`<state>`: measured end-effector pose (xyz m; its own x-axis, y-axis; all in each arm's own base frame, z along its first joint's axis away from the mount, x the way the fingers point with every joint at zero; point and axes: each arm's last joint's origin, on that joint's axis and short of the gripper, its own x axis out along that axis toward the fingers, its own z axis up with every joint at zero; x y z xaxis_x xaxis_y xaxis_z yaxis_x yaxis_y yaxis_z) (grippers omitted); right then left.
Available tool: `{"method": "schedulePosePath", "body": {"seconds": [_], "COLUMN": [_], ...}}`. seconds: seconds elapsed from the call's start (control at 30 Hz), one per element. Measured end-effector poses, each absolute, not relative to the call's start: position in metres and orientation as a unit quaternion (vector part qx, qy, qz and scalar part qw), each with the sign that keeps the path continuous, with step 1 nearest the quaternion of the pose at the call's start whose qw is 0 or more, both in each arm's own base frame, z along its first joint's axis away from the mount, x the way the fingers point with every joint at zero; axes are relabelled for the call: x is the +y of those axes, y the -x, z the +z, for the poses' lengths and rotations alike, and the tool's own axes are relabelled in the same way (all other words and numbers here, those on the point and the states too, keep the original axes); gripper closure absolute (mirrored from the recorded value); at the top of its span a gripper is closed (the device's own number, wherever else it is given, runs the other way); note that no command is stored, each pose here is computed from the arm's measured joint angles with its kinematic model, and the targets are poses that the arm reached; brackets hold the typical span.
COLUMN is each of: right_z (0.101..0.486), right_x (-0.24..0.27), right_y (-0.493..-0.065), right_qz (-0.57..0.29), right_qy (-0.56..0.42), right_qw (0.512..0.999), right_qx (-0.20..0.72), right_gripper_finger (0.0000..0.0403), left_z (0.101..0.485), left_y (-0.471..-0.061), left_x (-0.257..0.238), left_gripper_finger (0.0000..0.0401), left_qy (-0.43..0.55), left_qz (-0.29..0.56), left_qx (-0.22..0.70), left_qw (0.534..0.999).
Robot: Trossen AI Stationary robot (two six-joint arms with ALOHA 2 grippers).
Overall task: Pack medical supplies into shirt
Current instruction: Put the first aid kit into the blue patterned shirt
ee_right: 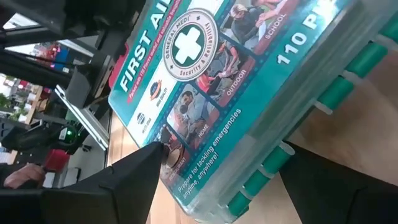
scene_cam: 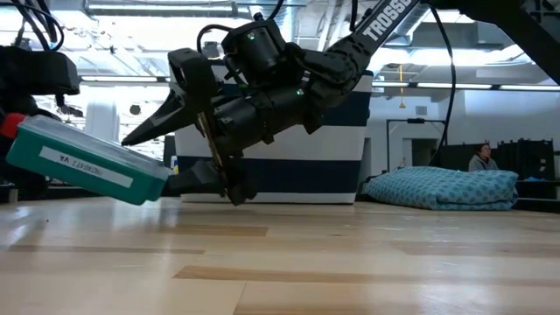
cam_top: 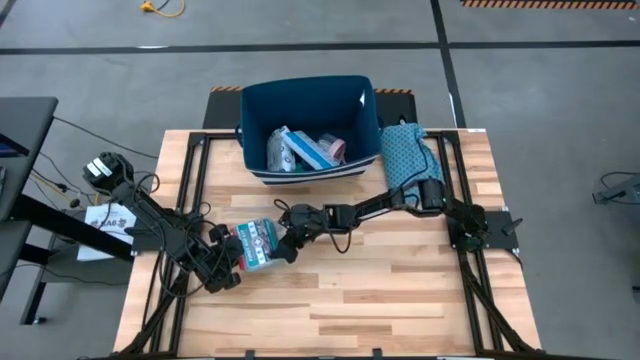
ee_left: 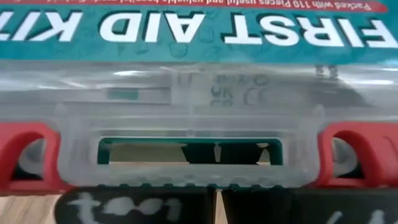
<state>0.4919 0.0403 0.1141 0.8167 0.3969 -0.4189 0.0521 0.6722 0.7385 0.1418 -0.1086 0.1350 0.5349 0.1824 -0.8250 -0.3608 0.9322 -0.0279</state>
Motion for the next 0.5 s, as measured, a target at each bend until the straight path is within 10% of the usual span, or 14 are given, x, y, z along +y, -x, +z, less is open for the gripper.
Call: {"method": "schedulePosePath", "body": {"seconds": [0.5], "right_z": [0.1100], "right_x": [0.0367], "right_y": [-0.4879], "right_qz": [0.049], "right_qy": [-0.400], "right_qw": [0.855], "right_qx": [0.326], "right_gripper_finger": [0.0101], "left_z": [0.1339], "left_y": [-0.1404], "left_x": [-0.1105], "left_gripper_finger": [0.0401], "left_qy": [0.116], "left_qz": [0.131], "left_qx": [0.490], "left_qw": [0.854]}}
